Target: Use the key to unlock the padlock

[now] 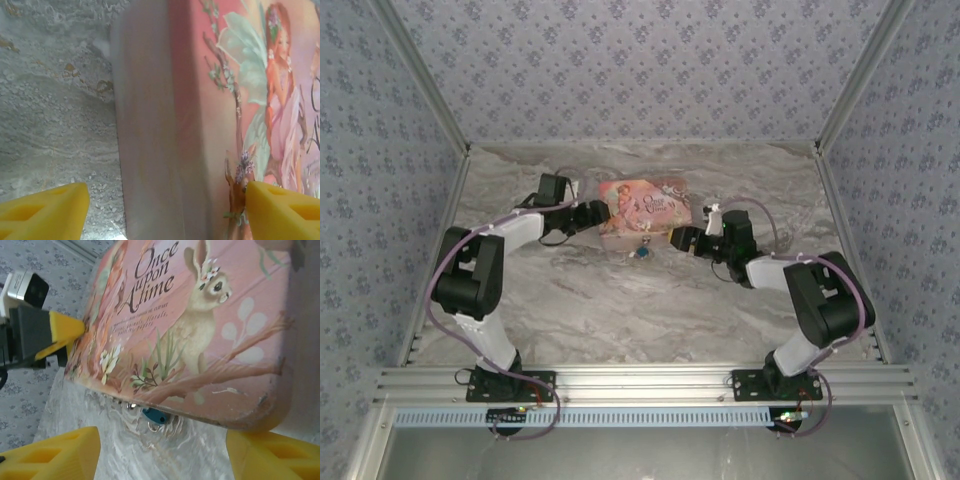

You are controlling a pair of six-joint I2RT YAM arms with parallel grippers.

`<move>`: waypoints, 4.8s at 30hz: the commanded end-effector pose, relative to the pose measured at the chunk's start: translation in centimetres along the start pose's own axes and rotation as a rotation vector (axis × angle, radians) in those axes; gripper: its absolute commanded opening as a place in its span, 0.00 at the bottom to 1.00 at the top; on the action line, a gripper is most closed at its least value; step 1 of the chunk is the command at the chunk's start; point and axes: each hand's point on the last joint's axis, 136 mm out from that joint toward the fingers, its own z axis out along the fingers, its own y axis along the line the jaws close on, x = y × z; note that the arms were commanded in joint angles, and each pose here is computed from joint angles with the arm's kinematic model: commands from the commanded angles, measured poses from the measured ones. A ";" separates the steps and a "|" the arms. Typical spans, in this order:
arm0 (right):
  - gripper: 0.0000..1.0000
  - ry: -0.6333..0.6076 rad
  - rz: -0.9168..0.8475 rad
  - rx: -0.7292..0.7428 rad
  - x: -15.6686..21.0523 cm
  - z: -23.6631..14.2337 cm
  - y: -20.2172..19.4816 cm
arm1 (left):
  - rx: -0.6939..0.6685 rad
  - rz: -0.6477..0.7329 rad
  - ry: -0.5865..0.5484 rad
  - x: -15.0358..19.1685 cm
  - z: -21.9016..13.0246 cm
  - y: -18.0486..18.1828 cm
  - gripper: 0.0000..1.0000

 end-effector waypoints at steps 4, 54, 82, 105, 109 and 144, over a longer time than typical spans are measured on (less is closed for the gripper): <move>0.67 -0.047 -0.110 -0.095 -3.3 1.6 -0.4 | -0.063 -0.032 0.035 4.5 -0.8 1.9 0.79; 0.65 0.046 -0.209 -0.351 4.8 6.6 4.5 | -0.085 -0.113 -0.063 7.9 -3.8 1.8 0.78; 0.34 0.073 -0.220 -0.447 5.3 5.8 6.0 | -0.079 -0.116 -0.061 7.8 -3.9 1.6 0.78; 0.24 0.103 -0.226 -0.370 6.3 7.1 5.0 | -0.078 -0.125 -0.058 8.1 -3.9 1.6 0.78; 0.27 0.111 -0.233 -0.365 6.7 7.5 4.9 | -0.080 -0.123 -0.056 8.2 -3.9 1.6 0.78; 0.36 0.079 -0.276 -0.424 5.9 7.7 6.4 | -0.081 -0.132 -0.053 8.7 -3.7 1.8 0.78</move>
